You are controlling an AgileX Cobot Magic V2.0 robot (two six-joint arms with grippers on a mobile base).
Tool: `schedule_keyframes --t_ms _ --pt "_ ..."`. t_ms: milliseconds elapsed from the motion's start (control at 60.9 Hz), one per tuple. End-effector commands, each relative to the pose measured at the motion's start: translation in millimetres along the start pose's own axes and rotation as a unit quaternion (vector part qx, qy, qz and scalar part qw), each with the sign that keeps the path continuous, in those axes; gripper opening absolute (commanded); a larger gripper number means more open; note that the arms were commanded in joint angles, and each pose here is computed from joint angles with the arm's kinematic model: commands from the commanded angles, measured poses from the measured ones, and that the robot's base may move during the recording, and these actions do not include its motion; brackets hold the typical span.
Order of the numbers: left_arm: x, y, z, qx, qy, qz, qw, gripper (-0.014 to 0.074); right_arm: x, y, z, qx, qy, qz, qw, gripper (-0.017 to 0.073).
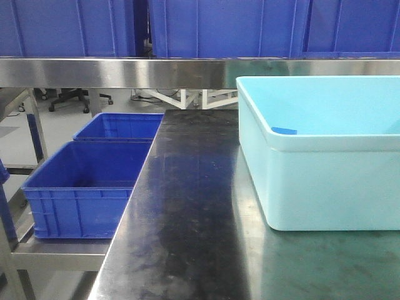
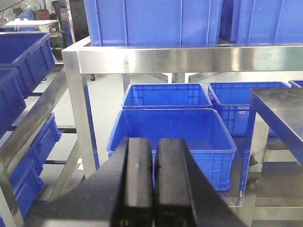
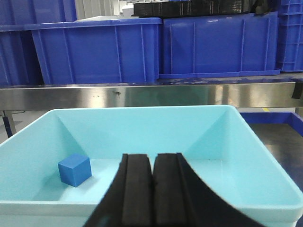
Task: Pick red cube and place on left shelf
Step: 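Lower the right gripper into the light-blue tub above the red cube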
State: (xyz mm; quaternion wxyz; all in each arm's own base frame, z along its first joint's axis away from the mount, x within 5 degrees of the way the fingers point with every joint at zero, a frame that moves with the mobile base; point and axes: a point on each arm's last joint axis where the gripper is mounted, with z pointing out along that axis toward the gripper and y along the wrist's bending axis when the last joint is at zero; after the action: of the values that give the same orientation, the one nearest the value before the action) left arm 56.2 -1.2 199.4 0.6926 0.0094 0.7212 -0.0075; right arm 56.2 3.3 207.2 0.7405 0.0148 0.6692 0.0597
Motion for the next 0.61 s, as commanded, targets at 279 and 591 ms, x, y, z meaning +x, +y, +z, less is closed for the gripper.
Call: schedule_keyframes --t_ms 279,591 --pt "-0.4 -0.1 -0.1 0.000 -0.038 -0.002 0.999 0.0101 -14.8 1.4 -2.7 -0.006 -0.062 -0.003 0.998 0.0048" --pt "-0.4 -0.1 -0.1 0.000 -0.038 -0.002 0.999 0.0101 -14.8 1.4 -2.7 -0.006 -0.062 -0.003 0.998 0.0048"
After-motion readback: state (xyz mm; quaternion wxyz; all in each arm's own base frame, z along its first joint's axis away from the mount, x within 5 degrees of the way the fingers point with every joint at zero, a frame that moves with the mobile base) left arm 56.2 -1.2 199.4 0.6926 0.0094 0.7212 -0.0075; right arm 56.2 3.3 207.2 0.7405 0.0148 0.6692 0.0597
